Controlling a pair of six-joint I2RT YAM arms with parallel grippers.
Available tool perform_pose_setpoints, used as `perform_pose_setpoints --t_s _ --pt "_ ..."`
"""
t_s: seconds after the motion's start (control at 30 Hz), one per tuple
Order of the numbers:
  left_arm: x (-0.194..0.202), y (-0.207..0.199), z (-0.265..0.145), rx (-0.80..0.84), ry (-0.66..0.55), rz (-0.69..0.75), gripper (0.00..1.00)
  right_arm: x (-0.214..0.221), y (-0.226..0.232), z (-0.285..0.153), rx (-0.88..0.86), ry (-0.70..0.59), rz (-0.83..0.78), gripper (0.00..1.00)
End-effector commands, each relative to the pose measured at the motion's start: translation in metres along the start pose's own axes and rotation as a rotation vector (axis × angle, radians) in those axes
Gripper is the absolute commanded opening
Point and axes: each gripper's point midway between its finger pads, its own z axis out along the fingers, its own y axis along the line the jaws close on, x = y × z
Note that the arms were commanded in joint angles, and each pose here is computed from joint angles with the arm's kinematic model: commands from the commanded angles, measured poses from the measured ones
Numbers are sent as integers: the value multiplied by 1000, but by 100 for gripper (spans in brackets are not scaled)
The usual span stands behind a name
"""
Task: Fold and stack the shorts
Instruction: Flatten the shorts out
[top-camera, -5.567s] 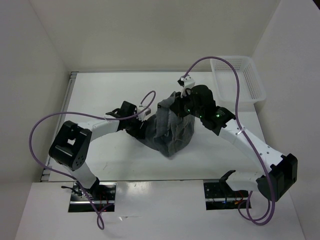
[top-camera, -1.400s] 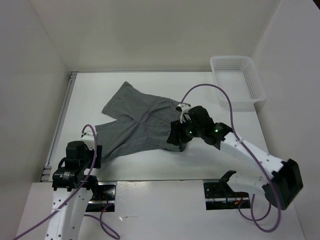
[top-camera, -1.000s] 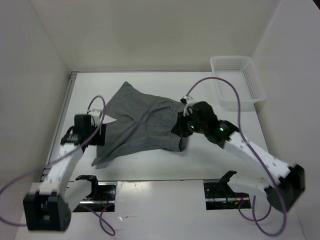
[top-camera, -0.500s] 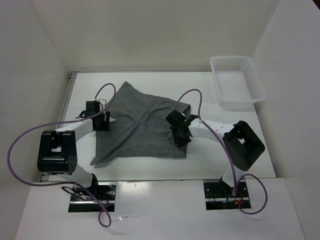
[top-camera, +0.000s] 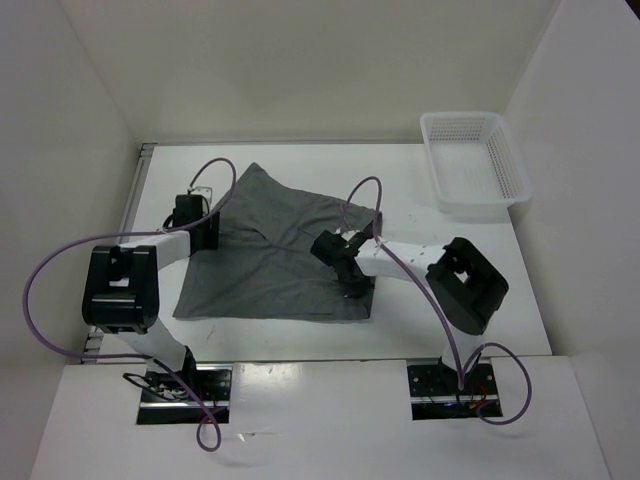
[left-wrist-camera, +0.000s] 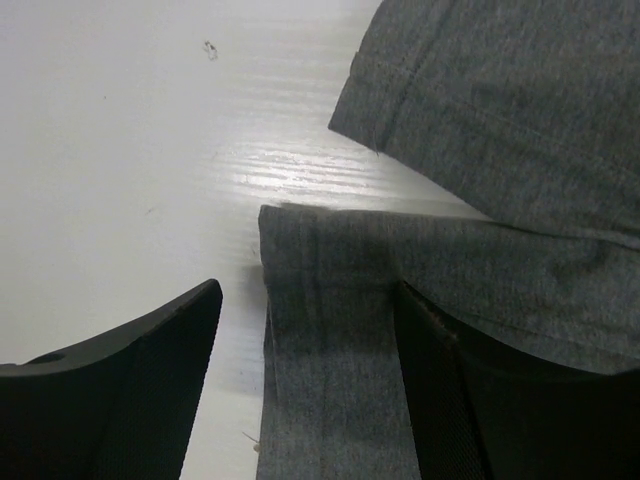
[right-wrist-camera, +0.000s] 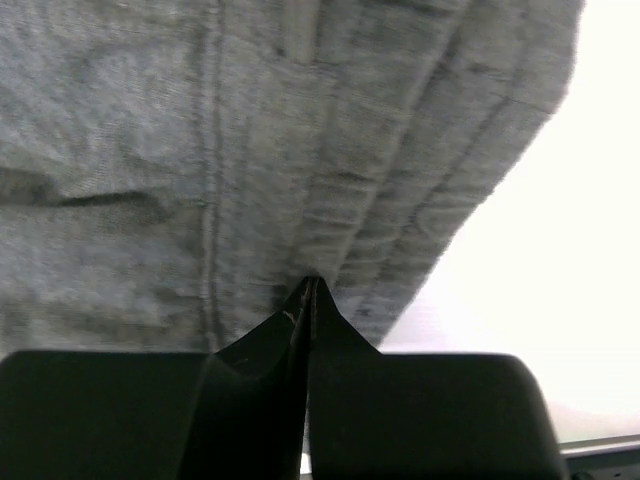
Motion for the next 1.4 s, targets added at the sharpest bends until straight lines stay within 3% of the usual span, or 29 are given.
perform_pose_setpoints --t_s 0.0,0.03,0.07,0.1,0.23,0.33,0.47,0.5,0.67,0.93,1.07,1.1,1.17,1.2,1.23,1.33,1.37 --pt "8 8 1 -36 101 27 76 3 -25 -7 73 -29 4 0" --pt "-16 10 -1 -20 72 11 75 -11 -15 -16 10 -80 1 1" --pt "-14 8 -7 2 115 20 75 -30 -11 -39 -54 -160 8 4" --pt "-22 7 -10 15 115 19 75 -46 -8 -55 -99 -215 -15 13" --pt "-68 3 -30 77 47 4 75 -112 -11 -119 -298 -427 47 29" --pt "-101 -3 -32 123 -11 -5 78 -157 -38 -137 -367 -528 139 30" --pt "-105 -21 -3 119 -2 22 81 -212 -73 -102 -277 -549 228 32" --pt "-110 -23 0 113 -13 27 81 -217 -72 -74 -250 -500 231 33" --pt "-114 -23 34 69 -4 27 82 -260 -80 -30 -241 -483 260 47" --pt "-73 -28 74 41 97 49 78 -246 -75 35 -225 -338 226 70" --pt "-56 -25 79 36 124 47 55 -237 -76 61 -207 -294 218 70" --pt "-53 -19 81 20 127 41 33 -234 -75 66 -204 -282 216 70" --pt "-43 -10 82 -17 144 39 17 -238 -73 74 -200 -272 205 66" --pt "-46 -9 80 -18 131 36 13 -240 -72 76 -200 -272 205 63" --pt "-42 -7 77 -28 137 38 6 -242 -71 79 -200 -272 205 52" --pt "-30 9 72 -70 167 28 3 -270 -71 78 -188 -330 208 28" --pt "-27 15 72 -78 179 20 3 -275 -70 84 -187 -331 199 28"
